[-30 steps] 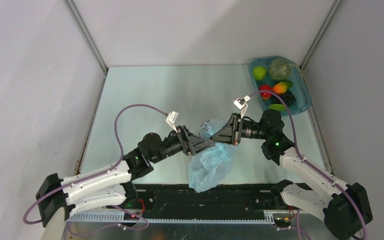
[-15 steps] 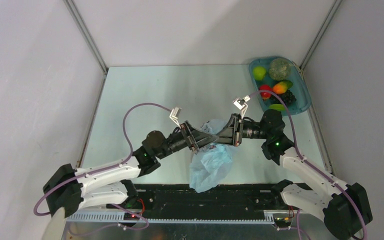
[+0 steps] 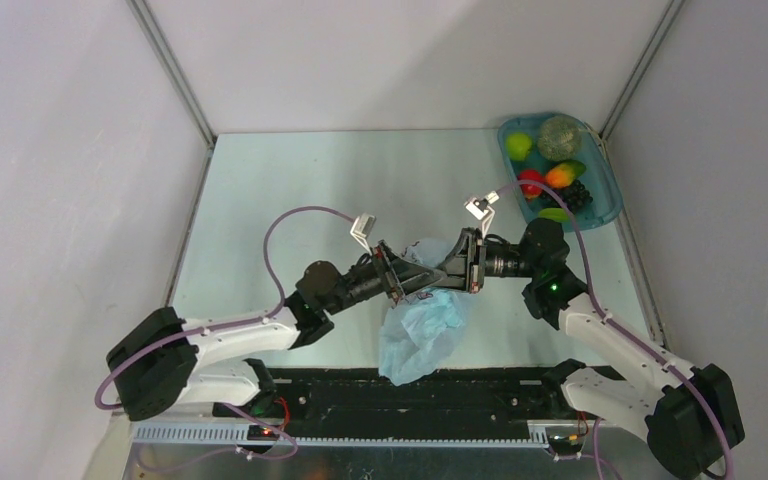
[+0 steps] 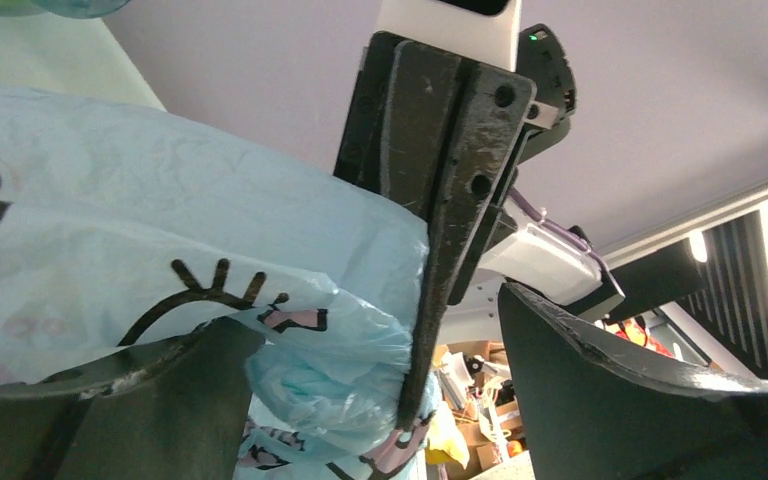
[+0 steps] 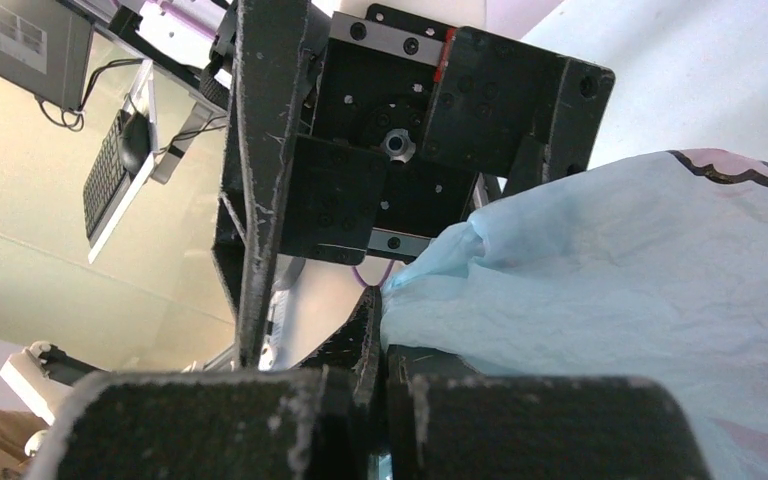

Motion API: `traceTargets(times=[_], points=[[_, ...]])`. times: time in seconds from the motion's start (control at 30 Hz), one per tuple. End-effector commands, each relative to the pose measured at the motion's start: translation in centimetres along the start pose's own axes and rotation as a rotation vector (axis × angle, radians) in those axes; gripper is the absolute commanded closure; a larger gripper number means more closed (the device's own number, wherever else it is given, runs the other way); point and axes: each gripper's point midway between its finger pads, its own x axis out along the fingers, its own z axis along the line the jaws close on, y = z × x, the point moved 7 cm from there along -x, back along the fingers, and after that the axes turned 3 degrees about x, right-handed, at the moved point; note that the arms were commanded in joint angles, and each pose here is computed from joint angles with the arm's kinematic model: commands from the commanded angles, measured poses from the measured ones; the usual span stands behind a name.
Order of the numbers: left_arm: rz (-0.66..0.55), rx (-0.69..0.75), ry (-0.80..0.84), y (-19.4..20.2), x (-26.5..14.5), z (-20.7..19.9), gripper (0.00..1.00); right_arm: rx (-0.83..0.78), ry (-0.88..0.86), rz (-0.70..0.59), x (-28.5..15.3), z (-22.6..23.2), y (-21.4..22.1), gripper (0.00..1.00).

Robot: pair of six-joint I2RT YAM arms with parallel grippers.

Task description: Place the fake fruits into the plastic bag and tie a complex knot

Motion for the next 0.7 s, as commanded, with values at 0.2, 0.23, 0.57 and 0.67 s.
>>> traceTargets(times=[0.2, 0.23, 0.57, 0.67], points=[[-0.047, 0.010, 0.077, 0.0, -2.5, -0.9, 0.27, -0.024, 0.046, -0.010, -0.2, -0.8, 0.0, 1.00], [-0.059, 0.007, 0.080, -0.1, -2.8, -1.1, 0.28, -0.021, 0.052, -0.008, -0.2, -0.9, 0.1, 1.00], [-0.141, 0.068, -0.009, -0.6, -5.2, -0.7, 0.41, -0.007, 0.059, 0.000, -0.1, -1.7, 0.3, 1.00], [-0.142, 0.088, -0.042, -0.8, -5.3, -0.6, 0.43, -0.004, 0.057, 0.004, -0.1, -1.7, 0.4, 1.00]])
